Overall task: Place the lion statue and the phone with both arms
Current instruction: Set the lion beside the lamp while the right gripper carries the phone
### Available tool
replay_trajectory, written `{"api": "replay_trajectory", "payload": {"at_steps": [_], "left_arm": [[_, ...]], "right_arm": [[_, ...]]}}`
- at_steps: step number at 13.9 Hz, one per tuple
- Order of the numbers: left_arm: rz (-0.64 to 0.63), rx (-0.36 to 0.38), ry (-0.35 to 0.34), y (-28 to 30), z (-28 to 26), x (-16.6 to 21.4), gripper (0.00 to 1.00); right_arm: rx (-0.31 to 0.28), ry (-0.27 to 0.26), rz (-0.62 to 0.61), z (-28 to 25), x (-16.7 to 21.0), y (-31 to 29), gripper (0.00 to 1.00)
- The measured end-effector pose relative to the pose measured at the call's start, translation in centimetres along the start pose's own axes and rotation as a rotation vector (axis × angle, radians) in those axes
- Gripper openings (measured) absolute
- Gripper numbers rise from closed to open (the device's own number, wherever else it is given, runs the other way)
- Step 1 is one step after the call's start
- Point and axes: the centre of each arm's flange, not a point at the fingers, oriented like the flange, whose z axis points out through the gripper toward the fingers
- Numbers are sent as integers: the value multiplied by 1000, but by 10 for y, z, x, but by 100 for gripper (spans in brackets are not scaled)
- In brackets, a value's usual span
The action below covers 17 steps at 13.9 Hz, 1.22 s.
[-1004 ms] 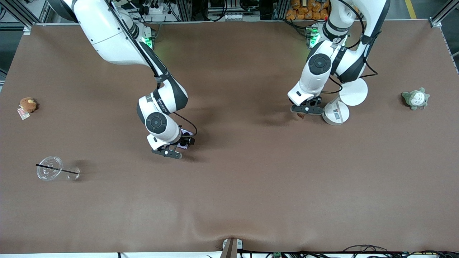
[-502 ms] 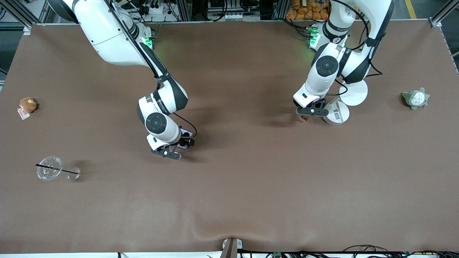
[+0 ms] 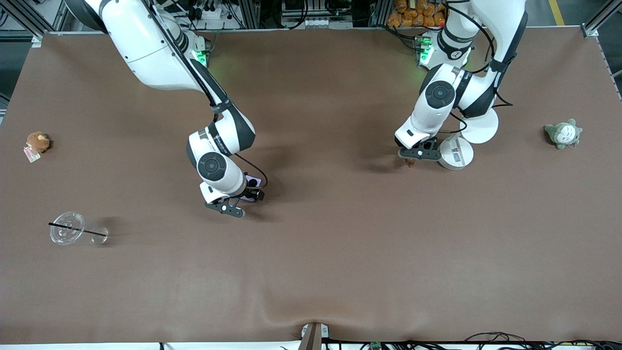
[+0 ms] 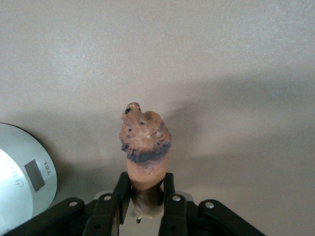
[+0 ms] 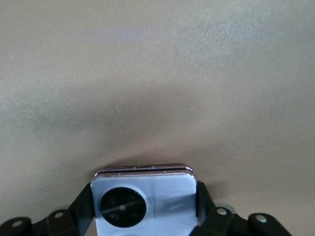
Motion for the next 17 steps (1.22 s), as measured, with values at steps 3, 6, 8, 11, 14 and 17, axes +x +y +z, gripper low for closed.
{"api": "replay_trajectory", "payload": {"at_steps": [3, 6, 8, 11, 14, 17], "left_arm": [[-5, 1, -6, -3, 3, 0, 31], [-5, 0, -4, -2, 3, 1, 55], [-3, -3, 3, -1, 1, 3, 75], [0, -10, 26, 2, -8, 8, 100], [-3, 2, 33, 3, -36, 19, 100], [-21, 47, -24, 3, -91, 39, 100]], "right_arm": [[0, 5, 5, -1, 4, 2, 85], [1, 44, -1, -30, 29, 20, 85], [5, 62, -39, -69, 58, 53, 85], [10, 81, -109, -102, 110, 136, 85], [12, 104, -210, -94, 159, 241, 85], [16, 149, -256, -70, 182, 297, 85]]}}
